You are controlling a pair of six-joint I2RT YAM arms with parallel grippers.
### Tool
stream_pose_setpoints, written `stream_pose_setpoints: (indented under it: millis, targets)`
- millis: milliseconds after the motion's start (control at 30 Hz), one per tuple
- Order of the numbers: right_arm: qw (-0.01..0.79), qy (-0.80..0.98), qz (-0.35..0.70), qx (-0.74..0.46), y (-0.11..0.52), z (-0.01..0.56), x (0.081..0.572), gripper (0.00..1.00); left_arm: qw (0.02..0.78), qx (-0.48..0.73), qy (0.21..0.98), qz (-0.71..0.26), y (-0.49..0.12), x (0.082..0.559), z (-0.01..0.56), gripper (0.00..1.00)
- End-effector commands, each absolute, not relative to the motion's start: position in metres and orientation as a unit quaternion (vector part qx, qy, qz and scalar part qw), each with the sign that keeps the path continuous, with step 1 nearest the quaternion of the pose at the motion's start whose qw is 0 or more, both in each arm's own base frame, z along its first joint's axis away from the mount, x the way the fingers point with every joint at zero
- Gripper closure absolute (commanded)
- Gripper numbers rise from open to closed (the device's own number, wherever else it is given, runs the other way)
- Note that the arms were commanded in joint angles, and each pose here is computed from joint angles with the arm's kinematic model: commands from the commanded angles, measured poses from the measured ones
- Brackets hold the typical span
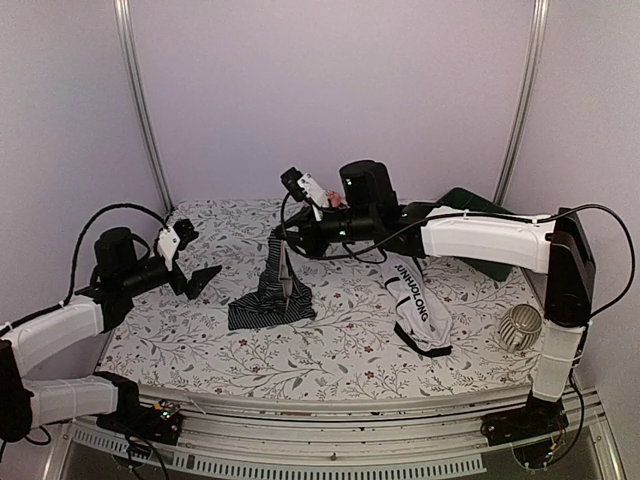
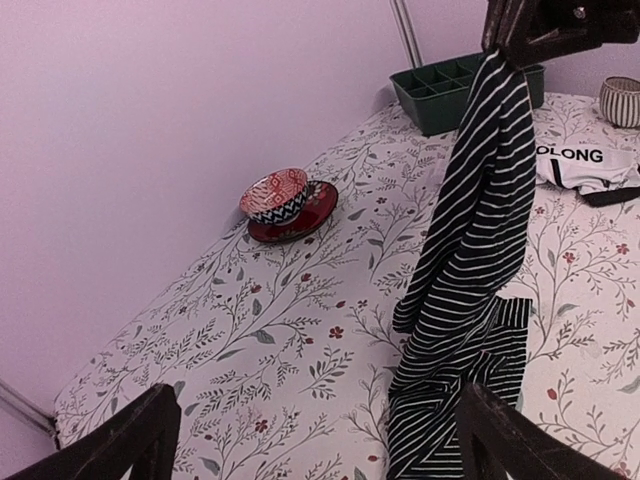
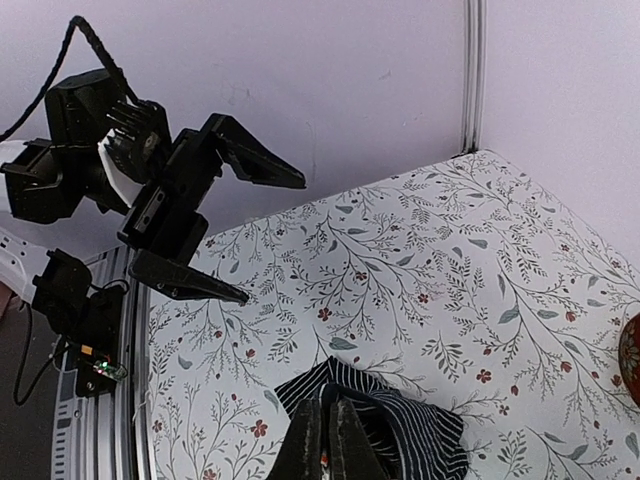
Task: Roll the underwear
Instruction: Pick up the underwear from the center of the board, then place the underwear at the center of the board.
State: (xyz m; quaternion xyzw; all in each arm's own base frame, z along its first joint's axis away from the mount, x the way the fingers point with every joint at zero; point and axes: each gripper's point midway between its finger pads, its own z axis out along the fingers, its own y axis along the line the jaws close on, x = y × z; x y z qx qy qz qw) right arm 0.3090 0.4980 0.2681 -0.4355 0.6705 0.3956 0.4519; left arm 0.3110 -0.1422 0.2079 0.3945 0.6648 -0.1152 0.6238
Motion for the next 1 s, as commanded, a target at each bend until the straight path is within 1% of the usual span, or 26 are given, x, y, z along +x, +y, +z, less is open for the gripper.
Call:
stream_pose_setpoints:
  millis: [0, 100, 167, 300, 467, 567, 633, 767, 833, 967]
  targets:
    - [0.457, 0.629, 0.422, -0.466, 0.500, 0.294, 0.292, 0.98, 0.613, 0.419, 0.656, -0.134, -0.149, 0.305, 0.205, 0.02]
    - [0.435, 0.606, 0.437, -0.503, 0.504, 0.292, 0.273, 0.98, 0.614, 0.441, 0.637, -0.152, -0.157, 0.301, 0.218, 0.01]
    - [0.411, 0.587, 0.451, -0.532, 0.507, 0.292, 0.257, 0.98, 0.617, 0.465, 0.614, -0.161, -0.164, 0.299, 0.236, 0.02]
    - [0.366, 0.548, 0.473, -0.585, 0.510, 0.295, 0.218, 0.99, 0.622, 0.503, 0.578, -0.161, -0.172, 0.297, 0.260, 0.01]
    - [0.309, 0.515, 0.481, -0.639, 0.508, 0.281, 0.171, 0.98, 0.603, 0.565, 0.535, -0.175, -0.186, 0.286, 0.258, 0.01]
    - [0.277, 0.521, 0.474, -0.654, 0.503, 0.259, 0.150, 0.99, 0.571, 0.607, 0.517, -0.195, -0.201, 0.270, 0.241, 0.02]
    - [0.262, 0.538, 0.461, -0.655, 0.495, 0.238, 0.140, 0.99, 0.555, 0.629, 0.511, -0.188, -0.214, 0.262, 0.229, 0.02]
    - [0.256, 0.634, 0.394, -0.614, 0.468, 0.184, 0.147, 0.98, 0.536, 0.645, 0.522, -0.156, -0.228, 0.258, 0.201, 0.02]
    - [0.236, 0.677, 0.374, -0.588, 0.443, 0.153, 0.143, 0.98, 0.527, 0.647, 0.526, -0.160, -0.232, 0.256, 0.193, 0.02]
    - [0.212, 0.738, 0.338, -0.543, 0.407, 0.118, 0.139, 0.98, 0.510, 0.657, 0.530, -0.168, -0.244, 0.256, 0.184, 0.02]
